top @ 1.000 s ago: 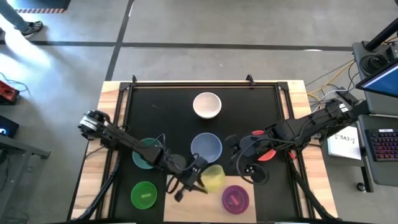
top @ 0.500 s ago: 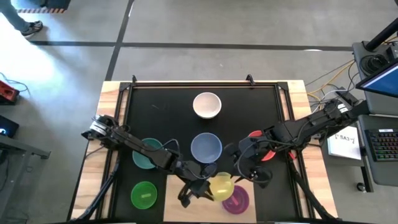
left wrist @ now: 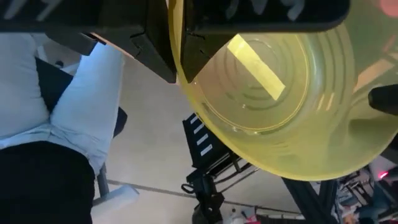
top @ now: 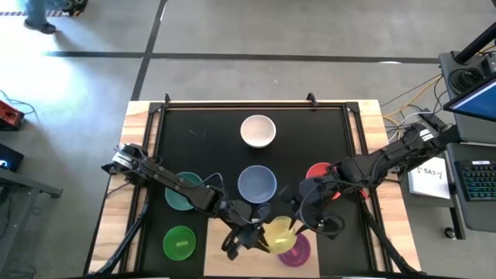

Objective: Place and stack bowls onto a shelf
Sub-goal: Stack the small yellow bowl on top of the small pink bowl on the shelf

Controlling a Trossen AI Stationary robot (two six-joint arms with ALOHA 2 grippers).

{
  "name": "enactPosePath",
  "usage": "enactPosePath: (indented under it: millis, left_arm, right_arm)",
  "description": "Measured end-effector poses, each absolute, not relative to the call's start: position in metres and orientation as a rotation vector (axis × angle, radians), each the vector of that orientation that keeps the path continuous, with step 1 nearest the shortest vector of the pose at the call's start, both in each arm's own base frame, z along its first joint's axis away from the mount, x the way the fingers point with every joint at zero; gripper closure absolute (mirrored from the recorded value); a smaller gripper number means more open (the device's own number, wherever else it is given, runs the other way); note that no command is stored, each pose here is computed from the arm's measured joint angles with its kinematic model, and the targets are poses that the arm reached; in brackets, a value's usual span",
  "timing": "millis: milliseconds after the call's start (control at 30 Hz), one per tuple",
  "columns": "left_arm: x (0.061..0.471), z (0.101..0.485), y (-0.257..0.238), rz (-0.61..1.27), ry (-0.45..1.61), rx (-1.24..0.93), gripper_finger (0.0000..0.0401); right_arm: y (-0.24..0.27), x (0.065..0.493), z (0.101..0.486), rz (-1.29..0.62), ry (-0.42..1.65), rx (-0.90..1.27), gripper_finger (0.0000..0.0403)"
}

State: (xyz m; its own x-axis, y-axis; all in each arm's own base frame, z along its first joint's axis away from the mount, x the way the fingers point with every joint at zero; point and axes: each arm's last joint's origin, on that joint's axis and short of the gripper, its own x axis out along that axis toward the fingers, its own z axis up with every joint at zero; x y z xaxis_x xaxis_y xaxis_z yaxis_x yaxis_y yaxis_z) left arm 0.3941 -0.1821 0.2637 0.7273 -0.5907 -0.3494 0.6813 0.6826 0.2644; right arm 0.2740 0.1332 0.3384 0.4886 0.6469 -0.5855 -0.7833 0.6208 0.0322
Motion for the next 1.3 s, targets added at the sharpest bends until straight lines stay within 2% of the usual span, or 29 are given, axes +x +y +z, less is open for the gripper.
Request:
enactPosePath:
  millis: [467, 900, 1033, 1300]
  left_arm:
    - [0.408, 0.272, -0.172, -0.698, 0.177, 0.494, 0.0401]
    - [0.41, 0.277, -0.17, -0.683, 0.159, 0.496, 0.0397]
    - [0.411, 0.281, -0.17, -0.675, 0.139, 0.486, 0.0373]
    - [0.413, 0.288, -0.169, -0.625, 0.157, 0.392, 0.0298]
  right_arm:
    - [0.137, 0.272, 0.339, 1.04, 0.532, -0.245, 0.0325]
    - [0.137, 0.271, 0.339, 1.112, 0.53, -0.222, 0.0387]
    - [0.138, 0.27, 0.339, 1.122, 0.536, -0.211, 0.0392]
    - [0.137, 0.269, 0.338, 1.094, 0.568, -0.198, 0.0394]
